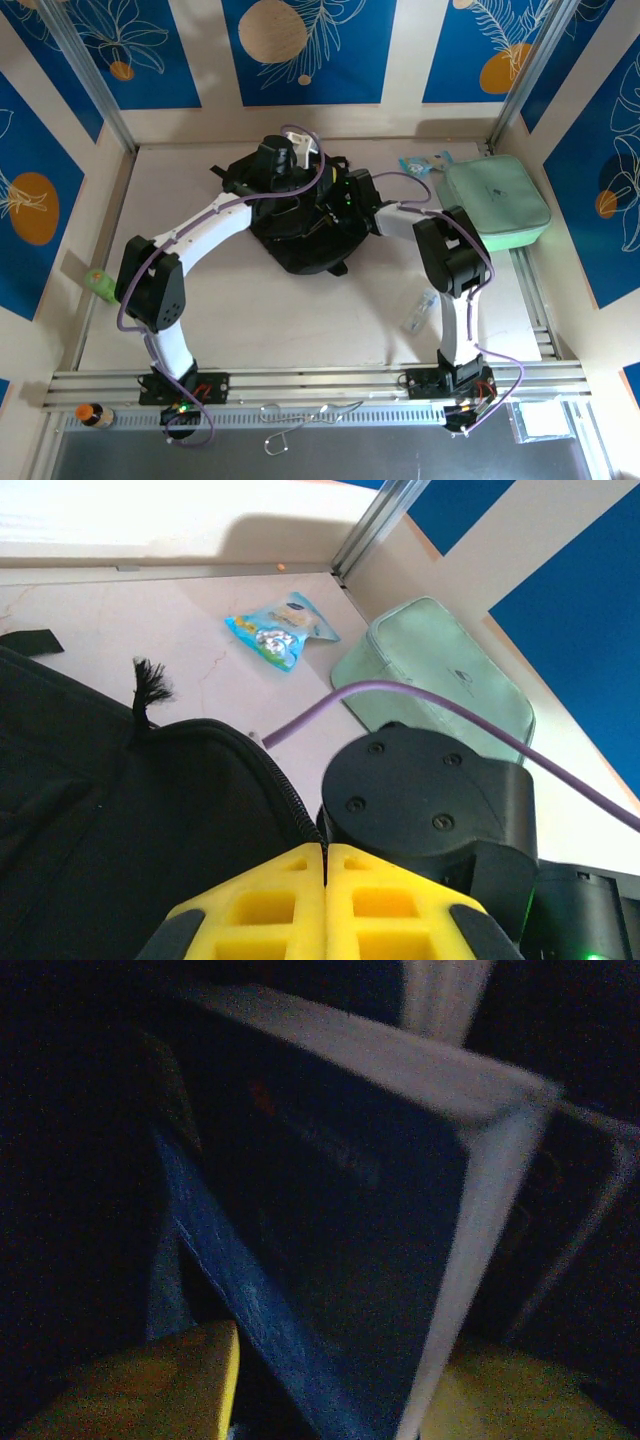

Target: Pack the student bag

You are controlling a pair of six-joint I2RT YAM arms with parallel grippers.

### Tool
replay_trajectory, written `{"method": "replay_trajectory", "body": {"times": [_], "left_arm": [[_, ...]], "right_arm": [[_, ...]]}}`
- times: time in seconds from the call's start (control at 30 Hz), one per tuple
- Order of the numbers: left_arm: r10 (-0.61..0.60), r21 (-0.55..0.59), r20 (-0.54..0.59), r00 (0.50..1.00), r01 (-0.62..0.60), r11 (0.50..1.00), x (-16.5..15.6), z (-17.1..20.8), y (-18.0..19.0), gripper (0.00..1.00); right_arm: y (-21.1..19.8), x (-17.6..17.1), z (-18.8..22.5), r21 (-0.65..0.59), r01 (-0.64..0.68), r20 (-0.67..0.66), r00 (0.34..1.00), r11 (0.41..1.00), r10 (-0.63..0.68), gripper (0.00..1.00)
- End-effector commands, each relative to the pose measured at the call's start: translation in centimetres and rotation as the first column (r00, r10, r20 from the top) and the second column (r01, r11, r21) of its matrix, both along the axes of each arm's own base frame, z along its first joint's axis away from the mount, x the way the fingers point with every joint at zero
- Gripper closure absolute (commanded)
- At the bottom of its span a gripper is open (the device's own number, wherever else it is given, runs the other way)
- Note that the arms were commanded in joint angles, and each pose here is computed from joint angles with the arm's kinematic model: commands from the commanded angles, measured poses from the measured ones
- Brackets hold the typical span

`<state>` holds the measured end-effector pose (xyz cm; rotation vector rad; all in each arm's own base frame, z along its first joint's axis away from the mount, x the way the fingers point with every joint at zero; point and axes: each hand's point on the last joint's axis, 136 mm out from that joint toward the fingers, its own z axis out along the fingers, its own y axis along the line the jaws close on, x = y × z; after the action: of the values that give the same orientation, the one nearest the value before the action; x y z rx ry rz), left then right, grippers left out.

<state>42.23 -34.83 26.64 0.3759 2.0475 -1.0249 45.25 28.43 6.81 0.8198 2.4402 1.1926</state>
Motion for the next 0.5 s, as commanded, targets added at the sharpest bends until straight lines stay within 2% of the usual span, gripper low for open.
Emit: {"method": "replay_trajectory", "body": {"times": [0.0,0.17,0.27,0.33,0.4,0.47], "left_arm": [[0.006,-0.08,0.073,0.997,-0.001,0.997,0.1,3.5,0.4,1.0],[0.015,-0.097,0.05,0.999,-0.01,0.995,0.4,2.8,0.8,1.0],[0.005,-0.098,0.021,1.0,-0.003,0.995,0.4,2.0,0.8,1.0],[0.0,-0.091,-0.003,1.0,0.0,0.996,0.3,1.1,0.9,1.0],[0.008,-0.085,-0.032,0.999,-0.011,0.996,0.3,0.2,1.3,0.91],[0.013,-0.081,-0.06,0.998,-0.018,0.997,0.1,-0.6,1.7,0.75]], "right_arm": [[-1.2,-1.5,2.3,0.04,0.009,0.009,1.0,0.999,-0.01,0.47],[-2.9,-4.3,5.5,0.073,-0.02,0.096,0.995,0.997,0.013,0.45],[-5.2,-6.0,6.8,0.008,0.014,0.124,0.992,1.0,-0.015,0.45],[-7.6,-6.9,7.2,-0.051,0.081,0.133,0.988,0.995,-0.074,0.43],[-10.7,-7.9,7.4,-0.124,0.168,0.136,0.979,0.978,-0.151,0.39],[-13.1,-8.7,7.8,-0.189,0.231,0.16,0.966,0.955,-0.202,0.34]]}}
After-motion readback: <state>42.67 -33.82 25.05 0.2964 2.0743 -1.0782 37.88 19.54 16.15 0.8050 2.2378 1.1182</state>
